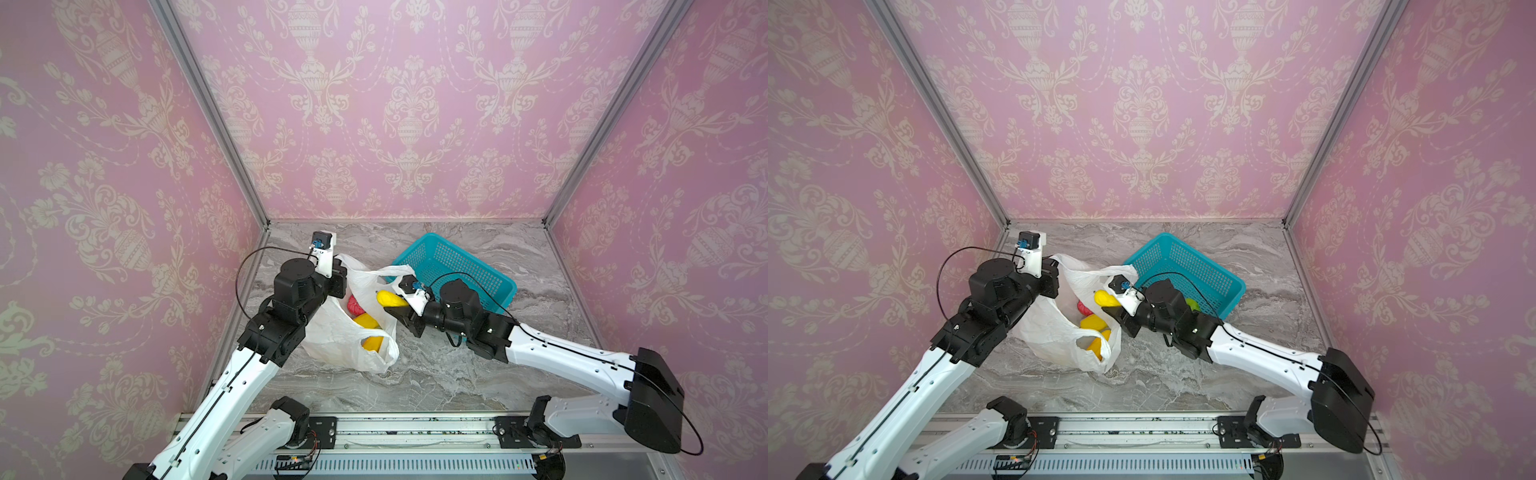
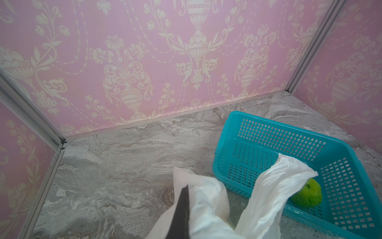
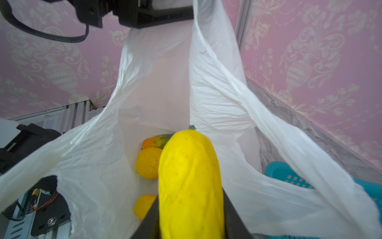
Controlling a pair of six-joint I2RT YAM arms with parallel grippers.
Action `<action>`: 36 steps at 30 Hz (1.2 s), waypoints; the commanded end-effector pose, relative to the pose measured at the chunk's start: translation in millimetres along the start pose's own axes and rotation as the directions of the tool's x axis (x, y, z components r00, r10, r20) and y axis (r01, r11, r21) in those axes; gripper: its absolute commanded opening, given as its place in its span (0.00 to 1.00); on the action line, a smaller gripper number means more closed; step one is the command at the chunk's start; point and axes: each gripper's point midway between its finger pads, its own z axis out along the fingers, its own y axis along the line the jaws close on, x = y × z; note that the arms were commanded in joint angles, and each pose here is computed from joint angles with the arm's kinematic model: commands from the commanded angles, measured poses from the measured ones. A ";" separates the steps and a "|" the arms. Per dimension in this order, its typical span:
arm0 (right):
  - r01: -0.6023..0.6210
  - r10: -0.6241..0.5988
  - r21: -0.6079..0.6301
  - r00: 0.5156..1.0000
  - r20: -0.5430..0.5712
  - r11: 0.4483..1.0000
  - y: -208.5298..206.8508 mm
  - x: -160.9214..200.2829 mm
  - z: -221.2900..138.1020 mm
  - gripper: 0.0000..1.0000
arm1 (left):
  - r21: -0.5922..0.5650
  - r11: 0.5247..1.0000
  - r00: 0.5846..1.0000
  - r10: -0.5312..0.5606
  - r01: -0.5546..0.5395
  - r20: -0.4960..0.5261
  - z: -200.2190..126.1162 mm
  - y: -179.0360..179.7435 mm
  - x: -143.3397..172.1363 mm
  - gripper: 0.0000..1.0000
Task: Untie the knot of the plastic bag and take out the fruit
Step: Place the fruit in the basket.
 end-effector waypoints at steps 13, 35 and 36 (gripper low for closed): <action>-0.404 0.431 0.620 0.895 0.116 0.672 -220.8 73.5 -76.9 0.16 | -0.011 1.000 0.999 0.026 -0.026 0.022 -4.2 1.3 -5.8 0.00; -0.392 0.657 0.747 0.750 -0.077 0.536 -274.6 201.4 -24.2 0.65 | 0.002 0.999 0.999 0.032 -0.032 0.023 -4.2 -0.9 -5.4 0.00; -0.397 0.648 0.741 0.758 -0.068 0.542 -273.2 196.8 -26.2 0.70 | 0.004 0.999 0.999 0.032 -0.032 0.025 -4.5 -1.2 -6.1 0.00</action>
